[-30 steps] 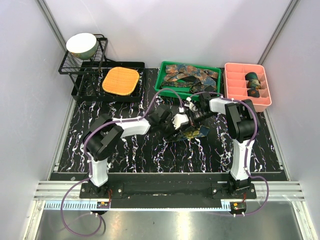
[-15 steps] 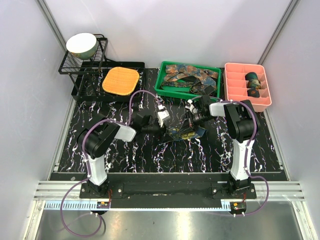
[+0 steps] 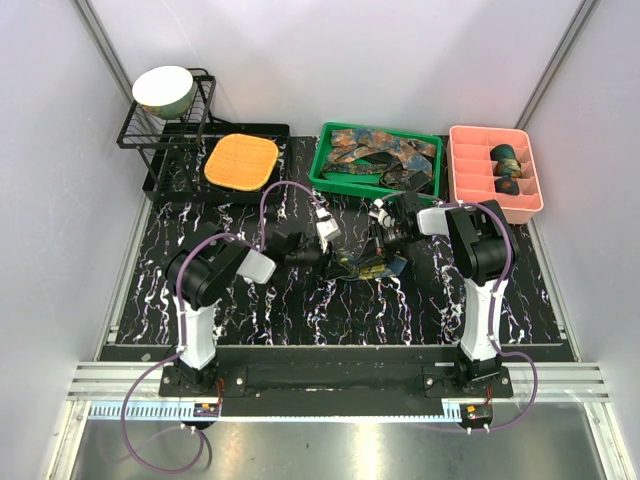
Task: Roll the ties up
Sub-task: Roll the tie at the center of the board.
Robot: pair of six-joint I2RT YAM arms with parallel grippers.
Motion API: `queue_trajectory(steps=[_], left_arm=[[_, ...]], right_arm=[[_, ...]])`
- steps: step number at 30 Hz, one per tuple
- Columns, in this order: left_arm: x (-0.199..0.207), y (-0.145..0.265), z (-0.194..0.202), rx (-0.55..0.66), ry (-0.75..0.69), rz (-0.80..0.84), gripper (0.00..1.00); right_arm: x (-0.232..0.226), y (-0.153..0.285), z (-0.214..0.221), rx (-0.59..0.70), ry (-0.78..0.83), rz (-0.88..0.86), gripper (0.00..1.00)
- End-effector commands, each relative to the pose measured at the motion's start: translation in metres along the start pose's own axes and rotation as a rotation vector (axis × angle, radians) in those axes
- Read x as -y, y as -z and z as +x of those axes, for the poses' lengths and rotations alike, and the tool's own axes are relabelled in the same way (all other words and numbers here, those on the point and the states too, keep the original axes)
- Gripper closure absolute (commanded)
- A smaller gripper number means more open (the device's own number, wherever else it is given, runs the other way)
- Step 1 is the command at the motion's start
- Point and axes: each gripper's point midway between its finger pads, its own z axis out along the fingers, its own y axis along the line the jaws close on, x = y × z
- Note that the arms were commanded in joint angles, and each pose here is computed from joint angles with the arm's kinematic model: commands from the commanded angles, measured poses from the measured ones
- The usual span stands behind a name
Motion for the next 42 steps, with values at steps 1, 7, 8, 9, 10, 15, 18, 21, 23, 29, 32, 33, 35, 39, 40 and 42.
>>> queue_trajectory(steps=[1,7,8,9,10,15,18,21,23,29,32,33,35,39,40,42], left_arm=[[-0.001,-0.005,-0.008,-0.015,-0.028,0.003,0.69],[-0.002,0.016,0.039,-0.323,-0.138,-0.075,0.99],[0.0,0.022,0.053,-0.397,-0.154,-0.067,1.0],[-0.007,0.027,0.057,-0.438,-0.169,-0.111,1.0],[-0.009,0.029,0.065,-0.476,-0.177,-0.118,1.0],[-0.012,0.033,0.081,-0.631,-0.181,-0.166,1.0],[-0.006,0.027,0.084,-0.66,-0.21,-0.153,1.0],[-0.009,0.023,0.09,-0.7,-0.193,-0.164,1.0],[-0.011,0.022,0.094,-0.723,-0.15,-0.182,1.0],[-0.015,0.019,0.09,-0.728,-0.102,-0.214,1.0],[-0.013,0.017,0.085,-0.718,-0.103,-0.203,1.0],[-0.013,0.018,0.084,-0.719,-0.109,-0.197,1.0],[-0.011,0.018,0.082,-0.719,-0.116,-0.183,1.0],[-0.009,0.017,0.067,-0.678,-0.147,-0.153,1.0],[-0.008,0.016,0.059,-0.66,-0.157,-0.146,1.0],[-0.005,0.013,0.045,-0.616,-0.161,-0.113,1.0]], right_arm=[[0.042,-0.017,0.0,0.012,0.048,0.163,1.0],[0.008,-0.011,-0.009,-0.042,0.042,0.073,0.82],[0.004,-0.008,-0.008,-0.05,0.038,0.071,0.78],[0.0,-0.006,-0.01,-0.054,0.043,0.063,0.75],[-0.008,-0.003,-0.016,-0.045,0.06,0.058,0.72],[-0.025,0.014,-0.019,-0.075,0.023,0.048,0.58],[-0.027,0.037,-0.024,-0.054,-0.012,0.045,0.54],[-0.027,0.058,-0.02,-0.04,-0.075,0.047,0.55],[-0.026,0.068,-0.013,-0.034,-0.109,0.044,0.58],[-0.011,0.057,0.009,-0.055,-0.148,0.078,0.76],[0.007,0.053,0.0,-0.033,-0.145,0.138,0.79],[0.014,0.05,-0.003,-0.032,-0.147,0.155,0.8],[0.03,0.046,-0.008,-0.022,-0.153,0.205,0.82],[0.056,0.043,-0.012,-0.024,-0.19,0.294,0.9],[0.061,0.042,-0.011,-0.026,-0.201,0.315,0.91],[0.071,0.039,-0.009,-0.037,-0.231,0.344,0.99]])
